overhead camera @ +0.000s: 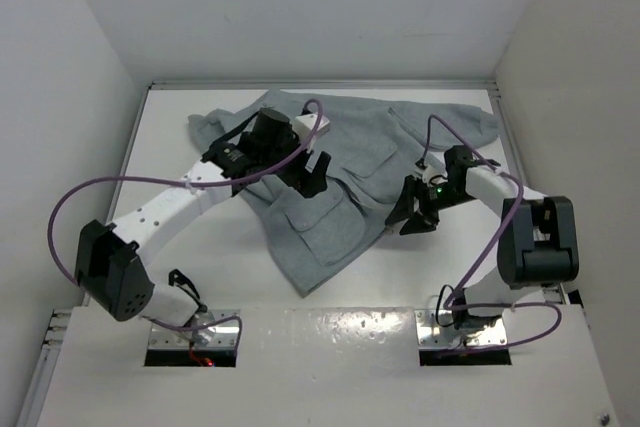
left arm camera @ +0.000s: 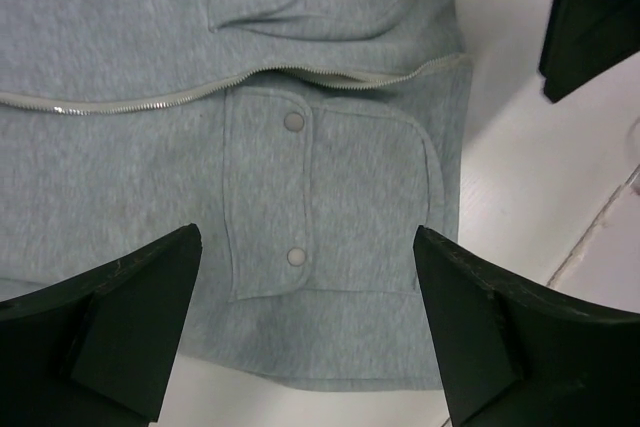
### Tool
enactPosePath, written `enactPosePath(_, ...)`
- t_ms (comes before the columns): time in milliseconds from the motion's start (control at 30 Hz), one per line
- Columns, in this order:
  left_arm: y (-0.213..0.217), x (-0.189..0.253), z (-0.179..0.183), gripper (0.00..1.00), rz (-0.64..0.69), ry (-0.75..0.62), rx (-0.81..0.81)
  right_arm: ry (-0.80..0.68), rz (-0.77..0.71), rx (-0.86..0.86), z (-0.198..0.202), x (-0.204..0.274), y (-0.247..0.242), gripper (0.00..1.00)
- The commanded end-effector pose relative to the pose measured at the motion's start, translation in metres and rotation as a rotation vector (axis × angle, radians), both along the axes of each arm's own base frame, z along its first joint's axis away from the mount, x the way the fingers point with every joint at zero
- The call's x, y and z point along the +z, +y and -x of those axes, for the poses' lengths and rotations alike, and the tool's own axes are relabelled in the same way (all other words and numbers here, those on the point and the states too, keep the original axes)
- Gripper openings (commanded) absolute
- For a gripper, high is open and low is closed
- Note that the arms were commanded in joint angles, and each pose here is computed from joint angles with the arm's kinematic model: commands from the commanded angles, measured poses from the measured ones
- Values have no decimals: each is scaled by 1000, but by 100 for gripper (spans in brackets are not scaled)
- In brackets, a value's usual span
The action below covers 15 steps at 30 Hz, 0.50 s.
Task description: Zip up the jacket
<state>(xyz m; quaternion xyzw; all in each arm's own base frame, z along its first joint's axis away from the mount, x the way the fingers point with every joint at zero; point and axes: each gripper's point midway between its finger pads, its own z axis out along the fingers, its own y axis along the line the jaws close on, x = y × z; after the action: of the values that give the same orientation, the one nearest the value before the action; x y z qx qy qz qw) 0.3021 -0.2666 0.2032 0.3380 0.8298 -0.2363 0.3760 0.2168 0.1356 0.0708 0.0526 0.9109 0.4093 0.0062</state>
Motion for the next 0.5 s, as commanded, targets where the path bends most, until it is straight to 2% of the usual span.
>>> enactPosePath(0, -6, 44, 5, 94, 145, -112, -18, 27, -17, -101, -19, -10, -3, 61)
enactPosePath(167, -8, 48, 3, 94, 177, -129, -8, 96, 0, -151, -30, -35, -5, 62)
enactPosePath(467, -12, 25, 8, 94, 164, -62, -31, 81, 47, -188, -50, -56, -11, 61)
